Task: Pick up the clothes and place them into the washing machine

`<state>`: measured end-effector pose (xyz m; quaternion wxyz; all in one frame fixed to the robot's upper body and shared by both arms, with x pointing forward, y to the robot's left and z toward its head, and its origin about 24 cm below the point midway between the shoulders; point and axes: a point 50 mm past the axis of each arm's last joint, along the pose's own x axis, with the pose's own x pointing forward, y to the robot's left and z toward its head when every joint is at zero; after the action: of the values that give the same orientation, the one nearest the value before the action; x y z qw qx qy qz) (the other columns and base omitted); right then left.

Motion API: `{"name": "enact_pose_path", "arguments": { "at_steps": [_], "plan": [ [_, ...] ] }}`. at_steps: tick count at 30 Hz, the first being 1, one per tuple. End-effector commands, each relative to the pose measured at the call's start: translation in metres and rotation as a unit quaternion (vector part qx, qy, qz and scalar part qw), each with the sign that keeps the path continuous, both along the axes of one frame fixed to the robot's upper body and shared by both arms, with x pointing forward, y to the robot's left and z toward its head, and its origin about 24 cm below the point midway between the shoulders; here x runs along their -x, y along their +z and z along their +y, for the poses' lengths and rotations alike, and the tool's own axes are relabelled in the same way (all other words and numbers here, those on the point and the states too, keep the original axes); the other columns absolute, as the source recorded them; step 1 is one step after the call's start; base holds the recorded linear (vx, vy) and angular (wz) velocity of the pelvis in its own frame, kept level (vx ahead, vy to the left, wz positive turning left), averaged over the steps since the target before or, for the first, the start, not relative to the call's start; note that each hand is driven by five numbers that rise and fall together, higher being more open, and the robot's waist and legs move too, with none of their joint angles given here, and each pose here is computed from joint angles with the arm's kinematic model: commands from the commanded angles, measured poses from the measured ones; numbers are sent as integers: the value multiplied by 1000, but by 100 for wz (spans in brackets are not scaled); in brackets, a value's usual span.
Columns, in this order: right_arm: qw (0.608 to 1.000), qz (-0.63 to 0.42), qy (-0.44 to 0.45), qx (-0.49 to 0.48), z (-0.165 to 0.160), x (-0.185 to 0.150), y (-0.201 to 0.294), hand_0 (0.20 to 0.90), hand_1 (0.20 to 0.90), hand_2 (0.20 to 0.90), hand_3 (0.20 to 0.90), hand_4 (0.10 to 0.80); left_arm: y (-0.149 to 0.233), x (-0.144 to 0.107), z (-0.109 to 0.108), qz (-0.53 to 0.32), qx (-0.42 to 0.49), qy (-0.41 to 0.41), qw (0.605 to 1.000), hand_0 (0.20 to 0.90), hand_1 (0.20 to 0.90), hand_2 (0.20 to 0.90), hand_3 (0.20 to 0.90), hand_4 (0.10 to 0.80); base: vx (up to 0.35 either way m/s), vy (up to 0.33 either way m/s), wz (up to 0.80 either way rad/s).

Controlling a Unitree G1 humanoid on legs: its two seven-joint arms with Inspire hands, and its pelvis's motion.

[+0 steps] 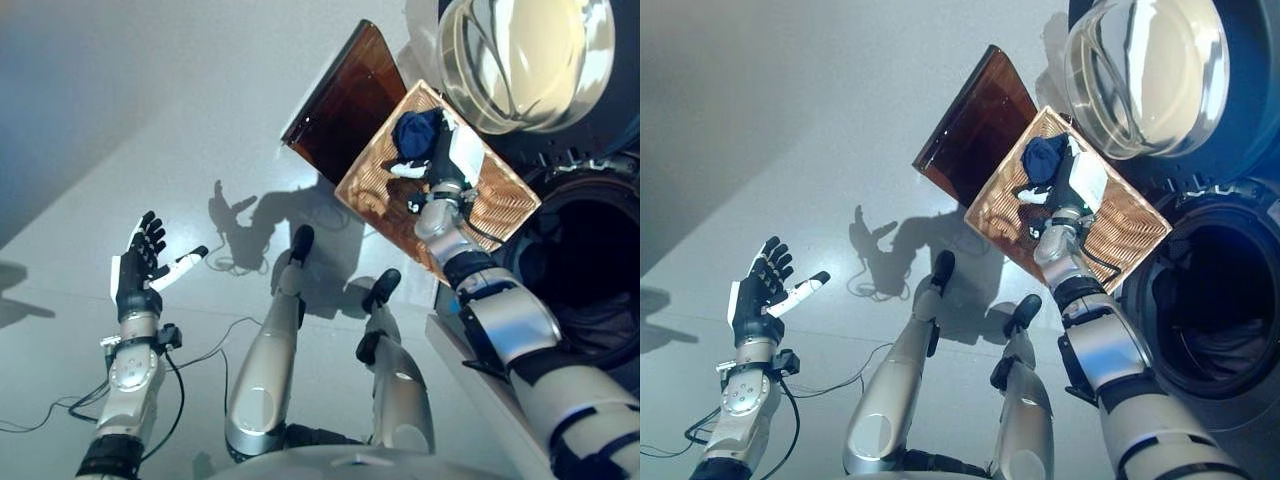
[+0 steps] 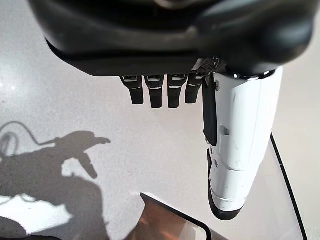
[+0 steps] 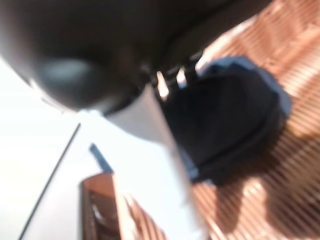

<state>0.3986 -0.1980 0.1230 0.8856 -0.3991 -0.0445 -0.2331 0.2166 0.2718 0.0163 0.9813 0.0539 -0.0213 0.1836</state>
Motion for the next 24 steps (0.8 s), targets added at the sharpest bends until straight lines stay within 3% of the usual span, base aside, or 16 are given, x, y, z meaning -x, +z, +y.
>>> {"name": "enact_pose_path", "arguments": {
  "at_steps": [1, 5, 6, 8, 9, 24],
  "plan": [
    [998, -62, 6, 23, 4, -8, 35, 900, 900, 900, 900, 800, 32, 21, 25, -68, -49, 24, 996, 900, 900, 900, 900, 800, 0, 0, 0],
    [998, -60, 9, 24, 5, -8, 33, 900, 900, 900, 900, 800, 33, 20, 26, -71, -49, 25, 996, 900, 900, 900, 900, 800, 0, 0, 0],
    [998, -58, 10, 25, 6, -8, 33, 496, 496, 496, 496, 512, 34, 20, 27, -71, -51, 27, 996, 900, 900, 900, 900, 800, 0, 0, 0],
    [998, -58, 10, 25, 6, -8, 33, 496, 496, 496, 496, 512, 34, 20, 27, -71, -51, 27, 996, 900, 900, 900, 900, 800, 0, 0, 0],
    [998, -50, 13, 30, 6, -7, 30, 200, 200, 200, 200, 300, 33, 21, 28, -70, -53, 29, 996, 900, 900, 900, 900, 800, 0, 0, 0],
    [998, -42, 4, 34, -2, -6, 27, 200, 200, 200, 200, 300, 34, 23, 31, -68, -56, 29, 996, 900, 900, 900, 900, 800, 0, 0, 0]
  ]
}}
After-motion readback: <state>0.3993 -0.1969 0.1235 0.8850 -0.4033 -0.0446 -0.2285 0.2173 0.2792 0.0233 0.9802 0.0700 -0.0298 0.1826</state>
